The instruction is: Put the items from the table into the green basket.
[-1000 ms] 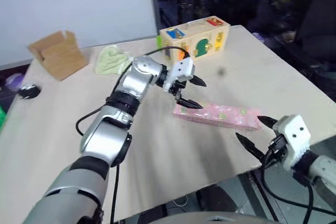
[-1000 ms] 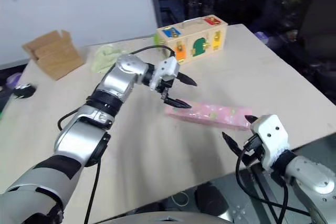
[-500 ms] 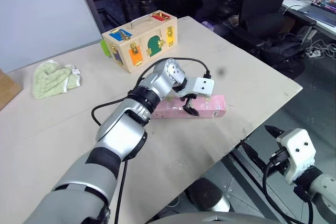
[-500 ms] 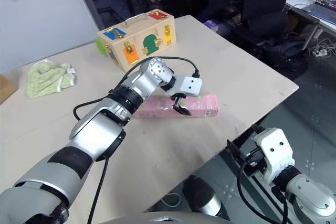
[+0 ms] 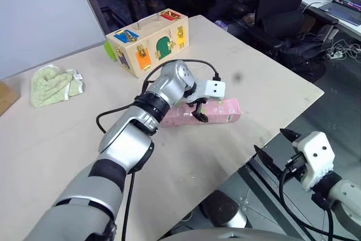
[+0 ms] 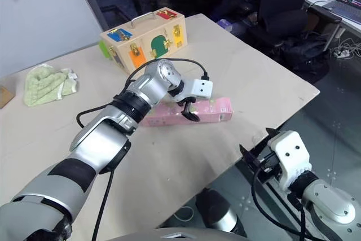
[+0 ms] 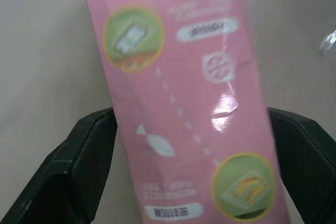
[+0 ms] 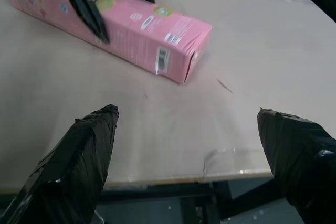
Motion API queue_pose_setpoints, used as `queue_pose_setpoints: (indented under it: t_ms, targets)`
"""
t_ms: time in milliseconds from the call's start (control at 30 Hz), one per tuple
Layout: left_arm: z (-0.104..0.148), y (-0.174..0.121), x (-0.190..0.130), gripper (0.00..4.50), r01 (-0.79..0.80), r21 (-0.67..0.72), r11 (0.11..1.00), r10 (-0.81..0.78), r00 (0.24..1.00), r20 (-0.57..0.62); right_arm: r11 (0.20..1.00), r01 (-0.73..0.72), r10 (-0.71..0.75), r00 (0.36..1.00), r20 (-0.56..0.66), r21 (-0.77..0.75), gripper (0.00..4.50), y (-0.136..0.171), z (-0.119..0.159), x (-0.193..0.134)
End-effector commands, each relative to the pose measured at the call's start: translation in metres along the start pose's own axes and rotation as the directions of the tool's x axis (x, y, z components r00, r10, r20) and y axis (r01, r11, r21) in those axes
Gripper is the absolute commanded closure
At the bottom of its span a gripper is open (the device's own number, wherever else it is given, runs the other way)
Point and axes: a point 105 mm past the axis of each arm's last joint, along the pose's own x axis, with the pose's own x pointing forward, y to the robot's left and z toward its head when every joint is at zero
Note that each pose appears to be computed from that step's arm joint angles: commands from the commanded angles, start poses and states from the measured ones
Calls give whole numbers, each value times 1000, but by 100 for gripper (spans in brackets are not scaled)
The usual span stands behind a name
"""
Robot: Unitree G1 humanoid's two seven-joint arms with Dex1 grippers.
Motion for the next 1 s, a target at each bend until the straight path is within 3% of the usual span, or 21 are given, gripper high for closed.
queue_pose_setpoints:
  t_ms: [33,200,367,633,767,1000]
  targets:
    - [-16,-4,9,3,14,-37,999,-17,998,-65,999,-28,28,999,35,-22,0,7,12,0]
    - [-23,-9,14,3,48,-65,997,-52,996,-74,999,-26,27,999,38,-23,0,7,13,2]
    - [-17,-14,12,193,87,-86,992,-89,996,-12,999,-29,30,998,47,-21,0,8,14,4]
    - [-19,-13,-11,193,77,-167,983,-64,995,83,998,-47,50,996,72,-35,0,9,21,7]
    - [-33,-5,-57,193,10,-392,920,85,971,224,988,-142,149,976,162,-55,0,13,40,28]
    - [-51,0,-99,193,-99,-655,749,361,890,278,958,-271,287,922,261,-96,0,15,65,61]
